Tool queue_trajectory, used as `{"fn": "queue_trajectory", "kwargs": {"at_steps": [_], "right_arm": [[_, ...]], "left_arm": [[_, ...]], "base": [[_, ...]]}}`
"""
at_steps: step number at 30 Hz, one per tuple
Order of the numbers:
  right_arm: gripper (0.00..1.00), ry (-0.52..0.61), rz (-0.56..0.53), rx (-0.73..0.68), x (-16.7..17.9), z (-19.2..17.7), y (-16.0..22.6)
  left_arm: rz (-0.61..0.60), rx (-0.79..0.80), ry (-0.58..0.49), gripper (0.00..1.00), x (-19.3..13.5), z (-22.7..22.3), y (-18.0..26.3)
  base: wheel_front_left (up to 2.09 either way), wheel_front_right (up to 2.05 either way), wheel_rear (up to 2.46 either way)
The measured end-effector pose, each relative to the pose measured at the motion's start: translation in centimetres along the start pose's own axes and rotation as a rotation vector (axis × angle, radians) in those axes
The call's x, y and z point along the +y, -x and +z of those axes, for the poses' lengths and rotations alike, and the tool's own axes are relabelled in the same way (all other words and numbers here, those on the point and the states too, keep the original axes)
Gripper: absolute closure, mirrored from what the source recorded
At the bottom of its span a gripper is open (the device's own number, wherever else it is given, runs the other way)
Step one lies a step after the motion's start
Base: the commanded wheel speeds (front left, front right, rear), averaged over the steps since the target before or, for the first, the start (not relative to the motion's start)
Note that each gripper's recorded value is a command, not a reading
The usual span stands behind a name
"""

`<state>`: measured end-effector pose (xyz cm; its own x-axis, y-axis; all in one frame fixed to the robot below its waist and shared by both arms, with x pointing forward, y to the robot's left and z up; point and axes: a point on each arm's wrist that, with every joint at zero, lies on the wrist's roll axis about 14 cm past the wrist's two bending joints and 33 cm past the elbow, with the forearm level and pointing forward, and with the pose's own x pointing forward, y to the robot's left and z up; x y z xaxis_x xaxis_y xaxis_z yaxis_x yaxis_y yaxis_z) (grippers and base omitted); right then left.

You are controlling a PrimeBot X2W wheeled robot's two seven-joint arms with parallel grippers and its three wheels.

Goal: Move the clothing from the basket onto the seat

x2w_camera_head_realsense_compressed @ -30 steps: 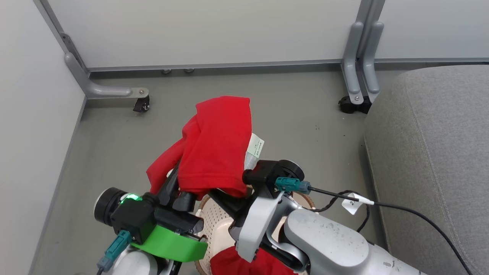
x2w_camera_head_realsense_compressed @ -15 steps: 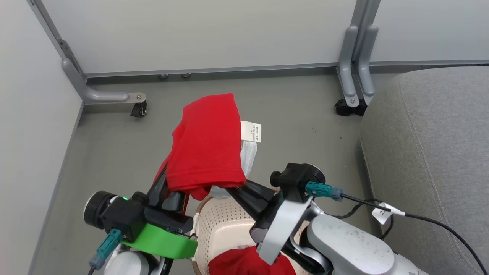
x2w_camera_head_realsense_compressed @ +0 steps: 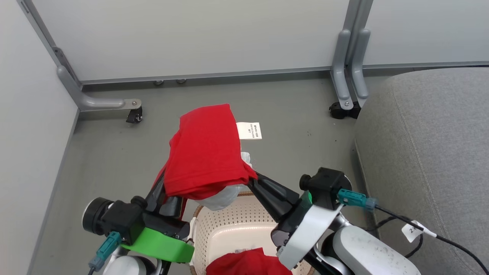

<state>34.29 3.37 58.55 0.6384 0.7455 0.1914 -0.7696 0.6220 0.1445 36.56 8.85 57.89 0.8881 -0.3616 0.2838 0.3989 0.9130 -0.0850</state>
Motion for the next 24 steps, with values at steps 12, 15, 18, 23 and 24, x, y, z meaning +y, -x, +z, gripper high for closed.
{"fn": "queue_trajectory", "kwargs": {"at_steps": [12,15,18,23,24], "right_arm": [[1.0,0.042,-0.137,-0.075,-3.1,2.5,1.9],[1.0,0.073,-0.175,-0.103,-4.2,3.4,2.2],[1.0,0.094,-0.212,-0.122,-5.3,4.0,2.5],[1.0,0.124,-0.287,-0.131,-7.5,4.5,3.6],[1.0,0.128,-0.3,-0.134,-7.9,4.6,3.8]], "left_arm": [[-0.049,0.033,-0.003,0.0,-1.3,-0.7,-0.1],[-0.068,0.034,-0.008,0.0,-1.8,-0.7,-0.2],[-0.093,0.047,-0.006,0.0,-2.6,-0.9,-0.1],[-0.149,0.077,-0.011,0.0,-3.8,-1.5,0.2],[-0.157,0.081,-0.013,0.0,-4.0,-1.6,0.2]], "base": [[0.0,0.0,0.0],[0.0,0.0,0.0],[0.0,0.0,0.0],[0.0,0.0,0.0],[0.0,0.0,0.0]]}}
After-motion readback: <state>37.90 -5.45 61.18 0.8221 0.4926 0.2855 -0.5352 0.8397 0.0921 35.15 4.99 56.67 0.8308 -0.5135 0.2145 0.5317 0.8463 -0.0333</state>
